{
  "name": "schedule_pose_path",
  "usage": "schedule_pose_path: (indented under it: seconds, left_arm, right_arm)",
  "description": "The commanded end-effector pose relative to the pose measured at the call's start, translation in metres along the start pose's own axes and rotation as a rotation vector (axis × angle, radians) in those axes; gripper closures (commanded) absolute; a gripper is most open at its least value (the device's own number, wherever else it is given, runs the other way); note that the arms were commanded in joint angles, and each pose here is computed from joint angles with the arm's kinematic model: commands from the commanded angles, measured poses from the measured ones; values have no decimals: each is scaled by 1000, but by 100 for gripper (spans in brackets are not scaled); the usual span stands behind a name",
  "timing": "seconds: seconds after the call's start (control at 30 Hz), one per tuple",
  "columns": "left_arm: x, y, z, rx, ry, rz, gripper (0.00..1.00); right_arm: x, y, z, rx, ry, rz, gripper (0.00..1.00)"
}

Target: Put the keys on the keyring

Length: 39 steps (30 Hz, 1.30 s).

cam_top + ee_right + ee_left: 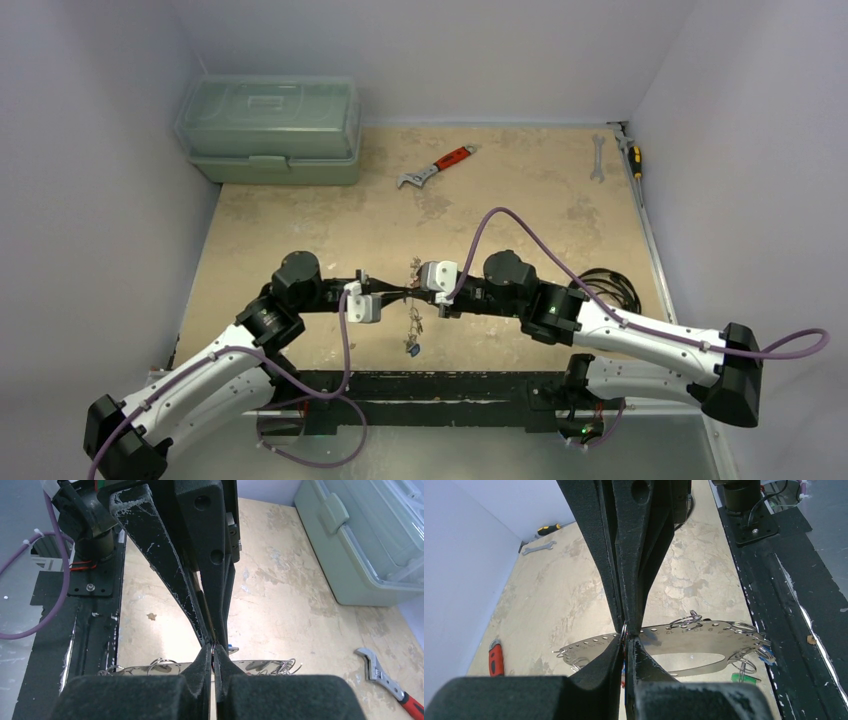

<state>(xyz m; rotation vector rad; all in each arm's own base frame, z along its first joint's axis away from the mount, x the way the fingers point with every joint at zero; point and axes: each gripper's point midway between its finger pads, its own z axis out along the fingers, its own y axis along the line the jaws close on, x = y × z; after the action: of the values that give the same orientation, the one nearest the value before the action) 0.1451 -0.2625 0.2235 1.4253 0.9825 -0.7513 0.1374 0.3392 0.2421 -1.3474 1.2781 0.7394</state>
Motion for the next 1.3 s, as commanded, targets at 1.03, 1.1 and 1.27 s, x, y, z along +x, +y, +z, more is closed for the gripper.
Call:
schedule_pose_path:
  seconds: [1.03,1.1,1.27]
  left_arm:
    - [-30,10,-1,-2,-83,117,76]
    - [-29,10,-1,-2,-81,115,79]
    - [-27,12,-1,-8,-73,115,94]
  right_arm:
    - [-31,-16,-18,85,-93,-24,100]
    - [-32,-16,-18,84,-98,-25,100]
    - [-35,-15,-19,78,-108,-25,100]
